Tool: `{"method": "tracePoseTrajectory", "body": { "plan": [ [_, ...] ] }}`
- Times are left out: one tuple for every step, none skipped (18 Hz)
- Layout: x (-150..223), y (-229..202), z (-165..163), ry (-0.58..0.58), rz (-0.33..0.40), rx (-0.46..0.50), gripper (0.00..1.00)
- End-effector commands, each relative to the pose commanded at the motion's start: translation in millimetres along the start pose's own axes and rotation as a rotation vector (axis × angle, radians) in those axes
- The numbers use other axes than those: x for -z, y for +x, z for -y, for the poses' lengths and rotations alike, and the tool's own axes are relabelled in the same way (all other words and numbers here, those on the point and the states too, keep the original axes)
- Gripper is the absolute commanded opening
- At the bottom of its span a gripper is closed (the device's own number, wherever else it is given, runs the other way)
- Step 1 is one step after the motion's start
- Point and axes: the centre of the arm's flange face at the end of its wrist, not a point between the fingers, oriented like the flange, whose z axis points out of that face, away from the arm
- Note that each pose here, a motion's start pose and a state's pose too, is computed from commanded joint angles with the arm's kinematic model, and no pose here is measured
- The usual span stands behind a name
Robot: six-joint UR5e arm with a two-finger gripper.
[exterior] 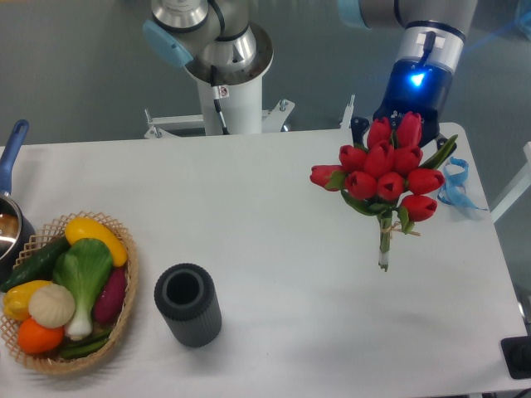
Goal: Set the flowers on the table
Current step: 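Close the gripper firmly on the red tulip bouquet stems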
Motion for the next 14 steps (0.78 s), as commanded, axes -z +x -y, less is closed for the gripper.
{"method": "tracePoseTrajectory", "body": {
  "plan": [
    [1.1,0.0,-0.1,-0.013,0.008,-0.001,0.39],
    [1.8,0.1,-0.4,-0.035,0.021,-0.006,0.39],
    [3.2,-1.4,0.5,-0.060,0.038,-0.011,0.39],
    [3.2,-2.0,1.6,-0.076,0.047,-0.016,0.39],
    [3.8,-2.8,2.8,-0.086,0.055,-0.021,0.39],
    [3.9,-3.4,3.2,-0.098,0.061,-0.023,0.39],
    [3.1,-3.3,1.5,-0.112,0.065,-0.021,0.39],
    [0.1,-0.6,2.1,-0.131,0.069,-0.026,0.39],
    [-7.1,4.2,4.5,-0.159,0.069,-0.038,0.39],
    [-10.1,5.7,6.3,-0.202,0.087,-0.049,0.39],
    [-13.5,6.9,6.3,-0.242,0.102,-0.061,0.39],
    [-18.7,10.9,5.3,-0.280,0.109,-0.071,0.39],
    [-22.5,14.4,2.4,-0.318,0.114,-0.076,0.37],
    [-26.3,18.2,1.0,-0.355,0.114,-0.076,0.35]
  ]
}}
